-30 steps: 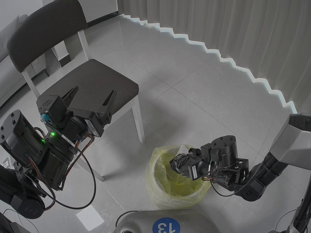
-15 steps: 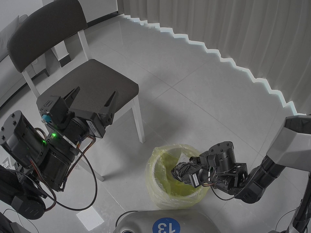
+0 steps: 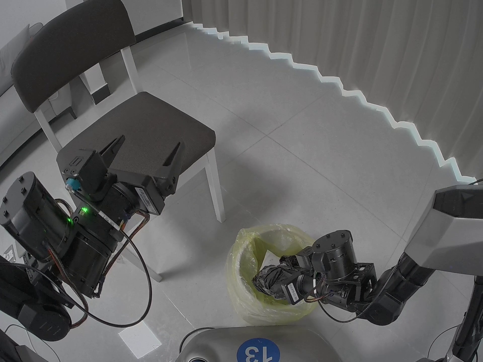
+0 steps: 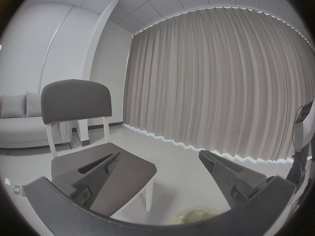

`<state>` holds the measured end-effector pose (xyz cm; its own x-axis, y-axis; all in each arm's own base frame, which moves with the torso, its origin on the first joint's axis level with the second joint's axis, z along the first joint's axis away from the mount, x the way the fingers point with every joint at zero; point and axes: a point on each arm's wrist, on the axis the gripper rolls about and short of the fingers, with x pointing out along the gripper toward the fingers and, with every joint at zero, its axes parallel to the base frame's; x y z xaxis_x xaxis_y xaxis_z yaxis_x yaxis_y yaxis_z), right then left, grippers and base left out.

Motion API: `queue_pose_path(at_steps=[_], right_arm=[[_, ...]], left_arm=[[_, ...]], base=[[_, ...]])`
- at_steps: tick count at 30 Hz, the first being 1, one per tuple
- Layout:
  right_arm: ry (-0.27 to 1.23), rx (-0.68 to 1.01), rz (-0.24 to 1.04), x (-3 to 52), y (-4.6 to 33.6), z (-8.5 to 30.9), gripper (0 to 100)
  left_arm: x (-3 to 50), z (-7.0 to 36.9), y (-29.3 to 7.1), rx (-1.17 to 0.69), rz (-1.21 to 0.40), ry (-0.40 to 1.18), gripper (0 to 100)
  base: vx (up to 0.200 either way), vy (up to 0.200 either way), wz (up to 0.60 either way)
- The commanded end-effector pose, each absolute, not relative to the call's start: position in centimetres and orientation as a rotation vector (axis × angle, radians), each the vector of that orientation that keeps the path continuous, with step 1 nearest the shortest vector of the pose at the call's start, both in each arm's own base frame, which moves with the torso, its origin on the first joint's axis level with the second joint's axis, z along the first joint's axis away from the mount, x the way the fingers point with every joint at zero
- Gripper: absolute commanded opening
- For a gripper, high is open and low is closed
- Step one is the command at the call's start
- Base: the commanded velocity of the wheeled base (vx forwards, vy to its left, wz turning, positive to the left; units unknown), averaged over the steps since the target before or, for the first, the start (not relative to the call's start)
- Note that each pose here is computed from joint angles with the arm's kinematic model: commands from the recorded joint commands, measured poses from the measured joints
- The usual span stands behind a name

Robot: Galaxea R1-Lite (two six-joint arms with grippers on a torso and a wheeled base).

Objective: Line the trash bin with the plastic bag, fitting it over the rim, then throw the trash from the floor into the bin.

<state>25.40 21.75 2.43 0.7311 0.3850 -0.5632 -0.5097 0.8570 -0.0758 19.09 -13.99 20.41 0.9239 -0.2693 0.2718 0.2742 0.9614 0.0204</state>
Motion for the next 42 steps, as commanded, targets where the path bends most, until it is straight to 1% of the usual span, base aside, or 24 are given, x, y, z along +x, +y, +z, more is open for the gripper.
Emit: queue_pose_path(at_steps=[1, 4, 6, 9, 12, 22, 25, 31, 36, 38, 42], right_arm=[[0.574, -0.227, 0.544, 25.6, 23.2, 0.9, 0], [0.565, -0.188, 0.546, 25.8, 23.9, 0.1, 0], [0.517, -0.120, 0.555, 26.0, 24.6, 0.1, 0], [0.497, -0.108, 0.557, 25.9, 24.5, 0.4, 0], [0.482, -0.110, 0.534, 26.4, 23.6, 1.2, 0], [0.491, -0.136, 0.425, 29.3, 20.2, 1.2, 0], [0.484, -0.126, 0.412, 29.9, 20.0, 1.1, 0], [0.525, -0.138, 0.408, 30.5, 20.3, -1.0, 0], [0.553, -0.161, 0.412, 30.0, 20.1, -1.4, 0], [0.590, -0.196, 0.417, 29.2, 19.7, -1.7, 0], [0.584, -0.202, 0.424, 29.4, 19.9, -1.5, 0]], left_arm=[[19.1, 20.4, -14.0, -0.017, -0.279, -0.274, 100], [19.1, 20.4, -14.0, -0.017, -0.279, -0.274, 100], [19.1, 20.4, -14.0, -0.017, -0.278, -0.274, 100], [19.1, 20.3, -14.0, -0.016, -0.280, -0.273, 100], [19.1, 20.3, -14.0, -0.016, -0.280, -0.273, 100], [19.1, 20.3, -14.1, -0.016, -0.283, -0.271, 100], [19.0, 20.3, -14.2, -0.017, -0.290, -0.271, 100], [18.9, 20.2, -14.3, -0.016, -0.292, -0.270, 100], [18.8, 20.0, -14.2, -0.012, -0.293, -0.262, 100], [18.9, 19.9, -14.2, -0.010, -0.293, -0.259, 100], [18.9, 20.0, -14.2, -0.011, -0.293, -0.261, 100]], base=[[0.000, 0.000, 0.00], [0.000, 0.000, 0.00], [0.000, 0.000, 0.00], [0.000, 0.000, 0.00], [0.000, 0.000, 0.00], [0.000, 0.000, 0.00], [0.000, 0.000, 0.00], [0.000, 0.000, 0.00], [0.000, 0.000, 0.00], [0.000, 0.000, 0.00], [0.000, 0.000, 0.00]])
